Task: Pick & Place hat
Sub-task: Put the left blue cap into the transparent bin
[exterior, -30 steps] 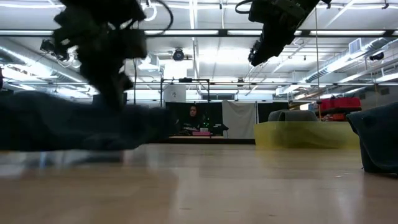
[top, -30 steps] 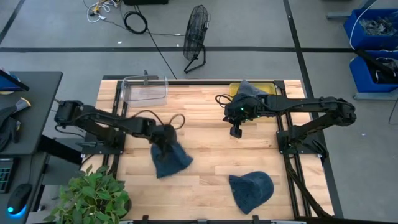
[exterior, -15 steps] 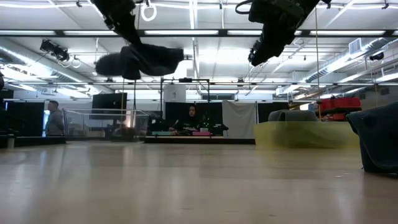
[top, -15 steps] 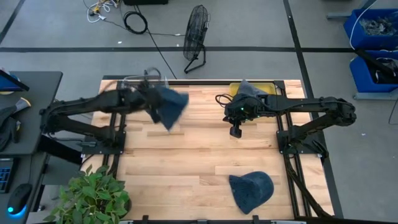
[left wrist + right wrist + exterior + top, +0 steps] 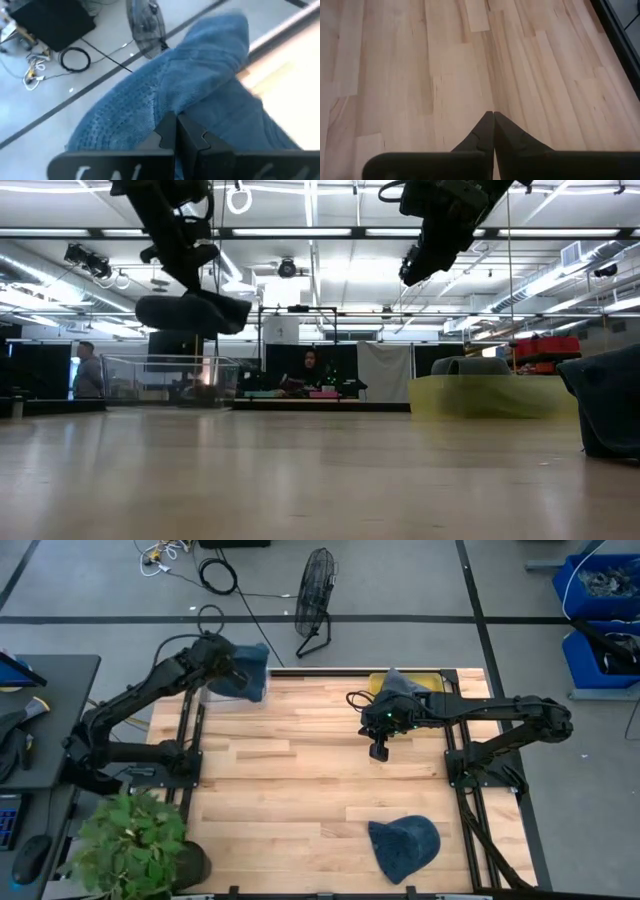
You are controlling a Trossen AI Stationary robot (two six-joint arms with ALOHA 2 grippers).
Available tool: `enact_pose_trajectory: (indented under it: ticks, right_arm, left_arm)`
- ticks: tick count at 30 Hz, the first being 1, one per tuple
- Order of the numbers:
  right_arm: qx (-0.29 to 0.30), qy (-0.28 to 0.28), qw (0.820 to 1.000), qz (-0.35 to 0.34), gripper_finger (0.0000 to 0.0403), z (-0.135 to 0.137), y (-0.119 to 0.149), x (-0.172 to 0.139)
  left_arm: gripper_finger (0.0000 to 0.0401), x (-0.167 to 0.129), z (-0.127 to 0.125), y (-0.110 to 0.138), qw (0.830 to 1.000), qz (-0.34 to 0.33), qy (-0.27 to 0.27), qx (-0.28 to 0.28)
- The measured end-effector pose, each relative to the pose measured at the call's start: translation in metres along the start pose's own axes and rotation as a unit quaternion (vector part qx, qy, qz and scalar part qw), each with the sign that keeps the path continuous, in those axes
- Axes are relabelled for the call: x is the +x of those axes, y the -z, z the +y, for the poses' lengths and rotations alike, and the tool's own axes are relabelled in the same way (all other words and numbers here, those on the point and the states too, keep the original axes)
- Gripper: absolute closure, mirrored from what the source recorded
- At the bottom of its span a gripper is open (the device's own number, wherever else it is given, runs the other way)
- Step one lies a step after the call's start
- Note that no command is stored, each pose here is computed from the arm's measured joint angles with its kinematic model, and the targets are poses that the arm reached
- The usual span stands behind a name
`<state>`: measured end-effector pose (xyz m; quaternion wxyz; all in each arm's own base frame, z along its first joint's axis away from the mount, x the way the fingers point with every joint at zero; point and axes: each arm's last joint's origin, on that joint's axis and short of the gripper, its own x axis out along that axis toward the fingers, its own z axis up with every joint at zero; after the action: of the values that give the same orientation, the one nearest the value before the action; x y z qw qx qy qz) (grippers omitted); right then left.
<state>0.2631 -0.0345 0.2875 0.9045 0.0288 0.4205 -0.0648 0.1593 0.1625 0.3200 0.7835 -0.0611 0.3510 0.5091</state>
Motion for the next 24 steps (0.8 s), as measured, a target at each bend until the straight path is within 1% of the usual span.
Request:
enact_pose_trajectory:
  ticks: [4, 10, 12, 17, 21, 24]
  right_arm:
    - [0.000, 0.000, 1.000, 0.000, 0.0396, 0.000, 0.000, 0.000]
    - [0.000, 0.000, 1.000, -0.003, 0.0396, 0.000, -0.001, 0.000]
    - [0.000, 0.000, 1.000, -0.004, 0.0396, 0.000, -0.001, 0.000]
    - [0.000, 0.000, 1.000, -0.005, 0.0396, 0.000, -0.001, 0.000]
    - [0.000, 0.000, 1.000, -0.007, 0.0396, 0.000, -0.001, 0.000]
    - [0.000, 0.000, 1.000, -0.007, 0.0396, 0.000, -0.001, 0.000]
  left_arm:
    - [0.0398, 0.004, 0.002, 0.003, 1.000, 0.006, -0.005, -0.026]
    - [0.0397, 0.002, -0.003, 0.003, 0.998, 0.002, -0.003, -0.062]
    - [0.0394, 0.001, -0.003, 0.005, 0.997, 0.009, -0.012, -0.077]
    - [0.0391, 0.004, -0.002, 0.010, 0.990, 0.029, -0.064, -0.122]
    - [0.0390, 0.015, -0.006, 0.012, 0.987, 0.050, -0.075, -0.136]
    - [0.0390, 0.030, -0.013, 0.014, 0.985, 0.073, -0.080, -0.136]
